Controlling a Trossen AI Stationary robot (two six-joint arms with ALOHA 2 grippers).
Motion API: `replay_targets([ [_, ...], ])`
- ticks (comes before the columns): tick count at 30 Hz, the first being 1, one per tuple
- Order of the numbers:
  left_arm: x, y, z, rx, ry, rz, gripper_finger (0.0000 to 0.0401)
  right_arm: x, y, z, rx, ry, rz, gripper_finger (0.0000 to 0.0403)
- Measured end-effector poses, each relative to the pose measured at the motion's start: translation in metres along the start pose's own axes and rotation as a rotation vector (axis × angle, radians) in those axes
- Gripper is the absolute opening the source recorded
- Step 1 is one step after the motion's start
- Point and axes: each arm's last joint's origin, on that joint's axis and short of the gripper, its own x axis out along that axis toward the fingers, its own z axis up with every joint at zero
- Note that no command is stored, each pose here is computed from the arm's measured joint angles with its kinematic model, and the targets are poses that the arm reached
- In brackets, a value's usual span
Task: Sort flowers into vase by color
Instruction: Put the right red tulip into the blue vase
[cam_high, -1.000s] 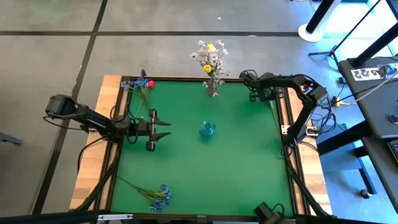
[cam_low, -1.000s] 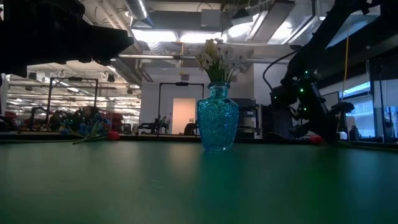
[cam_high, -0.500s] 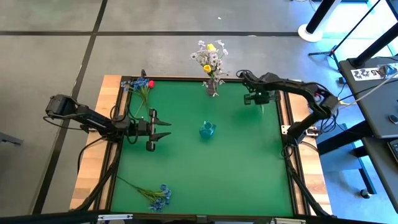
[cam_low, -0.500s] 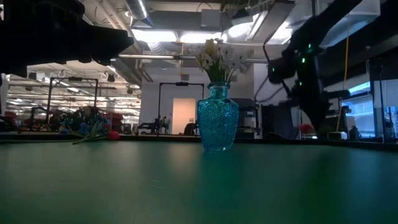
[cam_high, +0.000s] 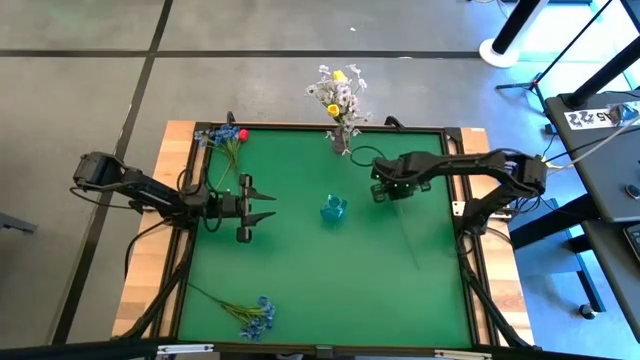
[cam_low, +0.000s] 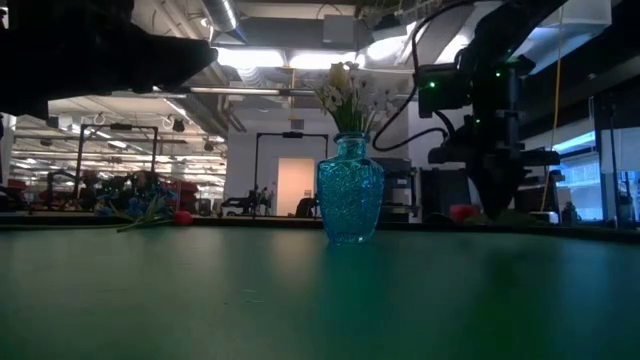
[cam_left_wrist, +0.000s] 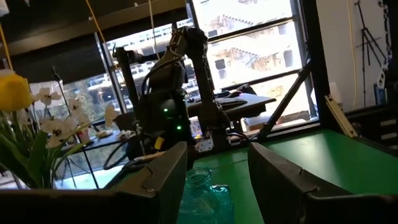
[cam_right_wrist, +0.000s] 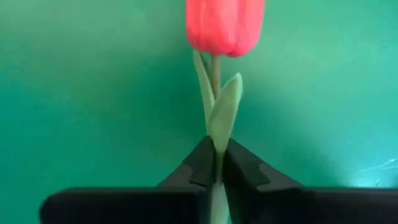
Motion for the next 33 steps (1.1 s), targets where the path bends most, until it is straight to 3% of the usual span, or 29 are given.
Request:
replay_targets([
  [8,0.000,0.000,0.000,0.043,0.000,0.000,0.0166,0.000,-0.002,-0.001,-0.001,0.007,-0.023,0.0129],
  [14,0.000,0.000,0.000,0.041,0.000,0.000,0.0166,0.009,0.004,0.000,-0.027,0.065,0.012,0.0146],
  [21,0.000,-0.001,0.000,0.002,-0.009,-0.036,0.0166,0.032,0.009,0.002,-0.078,0.109,-0.043,0.0118],
  [27,-0.003,-0.018,0.009,-0.088,-0.107,-0.278,0.0166,0.030,0.011,0.003,-0.125,0.092,-0.012,0.0022],
  [30,-0.005,-0.034,0.018,-0.135,-0.151,-0.394,0.0166,0.018,0.014,-0.002,-0.168,0.029,-0.001,0.0014],
  [33,-0.003,-0.056,0.027,-0.169,-0.122,-0.485,0.0166,-0.014,0.022,-0.019,-0.231,-0.065,0.073,0.0009],
])
